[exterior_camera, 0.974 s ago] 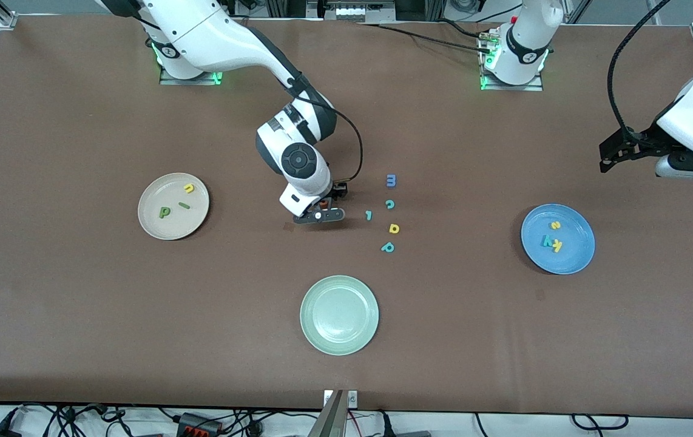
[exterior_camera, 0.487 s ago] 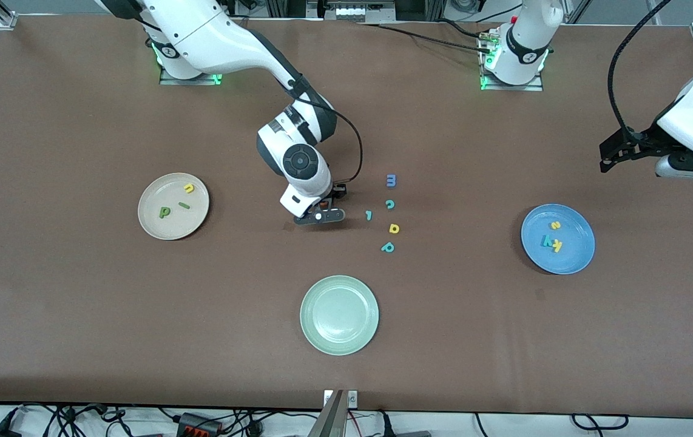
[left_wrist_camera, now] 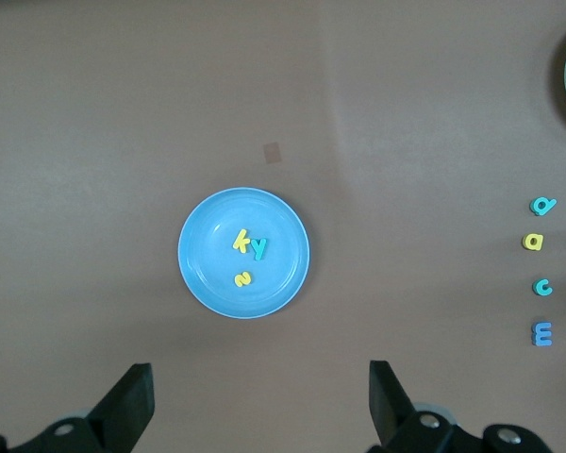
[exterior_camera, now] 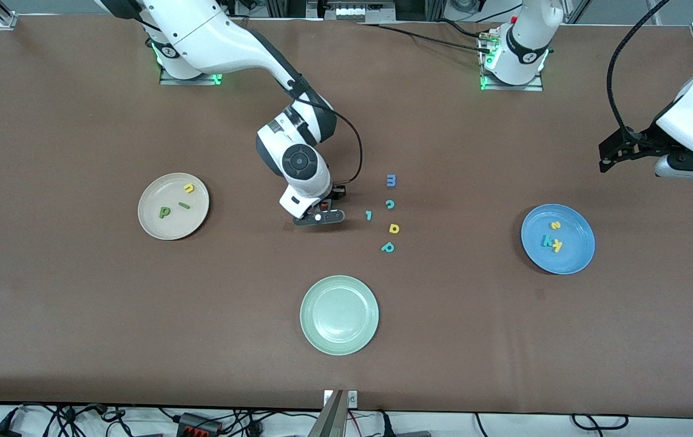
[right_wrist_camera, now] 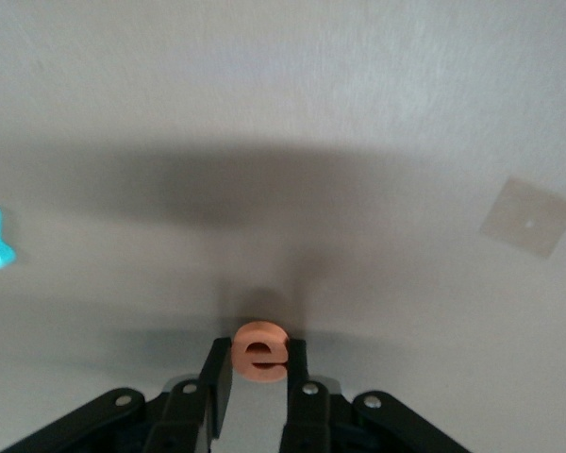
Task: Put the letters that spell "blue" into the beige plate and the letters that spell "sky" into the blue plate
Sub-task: 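Carry the orange e to the beige plate with the right gripper and release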
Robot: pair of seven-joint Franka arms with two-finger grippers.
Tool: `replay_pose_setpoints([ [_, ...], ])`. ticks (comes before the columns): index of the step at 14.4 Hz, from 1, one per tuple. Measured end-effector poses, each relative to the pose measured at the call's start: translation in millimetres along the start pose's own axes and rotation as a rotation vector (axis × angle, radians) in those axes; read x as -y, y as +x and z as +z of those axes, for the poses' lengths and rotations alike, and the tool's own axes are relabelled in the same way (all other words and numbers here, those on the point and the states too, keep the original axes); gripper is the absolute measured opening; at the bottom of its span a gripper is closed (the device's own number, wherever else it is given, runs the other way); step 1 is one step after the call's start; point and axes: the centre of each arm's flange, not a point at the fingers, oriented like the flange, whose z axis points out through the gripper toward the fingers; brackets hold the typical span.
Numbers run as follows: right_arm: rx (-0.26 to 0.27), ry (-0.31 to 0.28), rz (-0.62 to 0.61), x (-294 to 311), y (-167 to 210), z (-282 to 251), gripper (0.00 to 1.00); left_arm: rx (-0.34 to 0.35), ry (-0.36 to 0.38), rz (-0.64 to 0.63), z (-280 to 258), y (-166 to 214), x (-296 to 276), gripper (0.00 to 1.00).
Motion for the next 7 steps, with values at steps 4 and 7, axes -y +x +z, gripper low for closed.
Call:
replay_pose_setpoints([
  [4,-0.011,-0.009,0.062,-34.8,30.6,-38.7,0.27,0.000,0.000,0.002,-0.1,0.0,-0.9,1.00],
  [7,0.048,-0.090,0.108,-102.2,50.6,-73.1,0.27,0.000,0.000,0.005,-0.2,0.1,-2.8,1.00],
])
